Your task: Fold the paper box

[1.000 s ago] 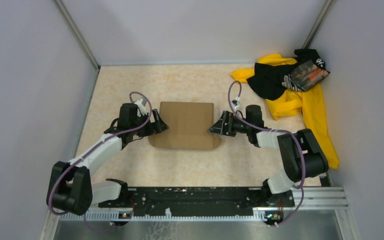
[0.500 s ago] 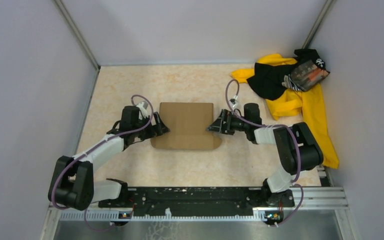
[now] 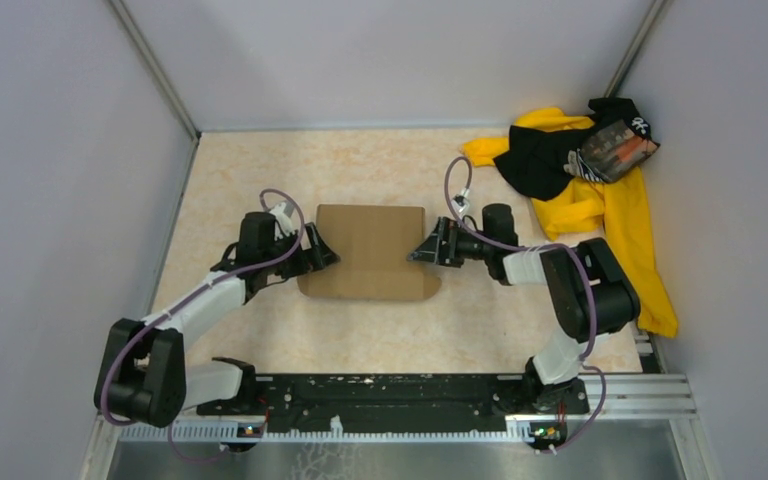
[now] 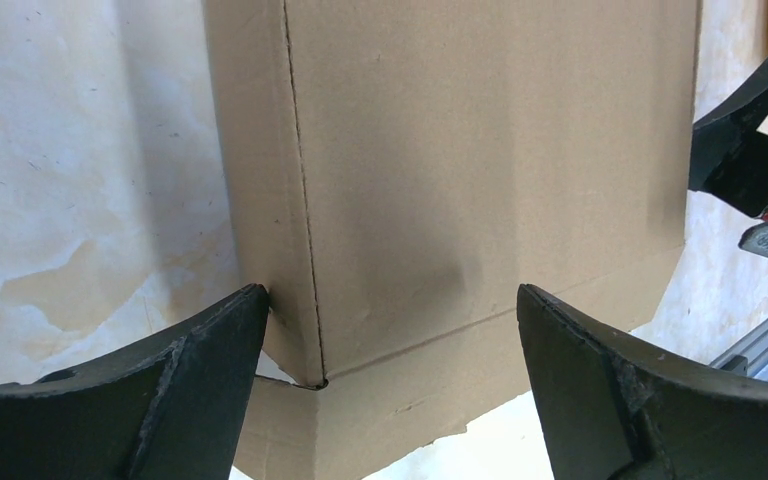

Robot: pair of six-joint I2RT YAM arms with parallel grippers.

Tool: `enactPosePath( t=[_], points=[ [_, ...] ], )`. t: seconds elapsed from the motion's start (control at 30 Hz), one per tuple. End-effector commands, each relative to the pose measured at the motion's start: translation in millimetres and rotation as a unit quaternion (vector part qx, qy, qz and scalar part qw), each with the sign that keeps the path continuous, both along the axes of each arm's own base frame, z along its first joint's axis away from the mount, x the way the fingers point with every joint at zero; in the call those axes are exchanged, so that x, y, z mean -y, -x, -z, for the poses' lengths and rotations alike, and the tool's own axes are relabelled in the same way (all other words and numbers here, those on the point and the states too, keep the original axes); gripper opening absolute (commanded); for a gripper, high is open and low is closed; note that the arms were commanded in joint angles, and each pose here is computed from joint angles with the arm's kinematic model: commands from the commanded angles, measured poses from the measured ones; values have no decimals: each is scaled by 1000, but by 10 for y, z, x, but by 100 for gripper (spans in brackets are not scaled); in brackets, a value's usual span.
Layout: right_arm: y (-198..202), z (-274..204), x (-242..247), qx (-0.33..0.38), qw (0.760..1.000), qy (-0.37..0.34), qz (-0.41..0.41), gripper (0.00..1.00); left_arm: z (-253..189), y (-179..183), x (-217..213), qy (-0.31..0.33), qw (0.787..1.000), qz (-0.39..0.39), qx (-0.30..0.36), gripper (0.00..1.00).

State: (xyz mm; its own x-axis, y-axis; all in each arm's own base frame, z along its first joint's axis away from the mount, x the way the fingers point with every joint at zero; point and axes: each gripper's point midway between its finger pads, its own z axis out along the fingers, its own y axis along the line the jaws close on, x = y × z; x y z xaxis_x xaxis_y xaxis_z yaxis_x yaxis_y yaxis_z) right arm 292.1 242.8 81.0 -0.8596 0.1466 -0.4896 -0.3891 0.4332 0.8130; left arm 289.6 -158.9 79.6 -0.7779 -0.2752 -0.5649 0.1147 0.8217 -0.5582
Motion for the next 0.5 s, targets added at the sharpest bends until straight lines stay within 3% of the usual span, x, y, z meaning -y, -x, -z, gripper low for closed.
enactPosePath(
  t=[0.0,0.47],
  points=[
    [-31,-298,-132,49,998,-30,-26,99,-288,-22,123,35,999,19,33,99],
    [157,-956,-85,75,996,-40,-35,99,-775,200,213,71,996,45,34,99]
  ],
)
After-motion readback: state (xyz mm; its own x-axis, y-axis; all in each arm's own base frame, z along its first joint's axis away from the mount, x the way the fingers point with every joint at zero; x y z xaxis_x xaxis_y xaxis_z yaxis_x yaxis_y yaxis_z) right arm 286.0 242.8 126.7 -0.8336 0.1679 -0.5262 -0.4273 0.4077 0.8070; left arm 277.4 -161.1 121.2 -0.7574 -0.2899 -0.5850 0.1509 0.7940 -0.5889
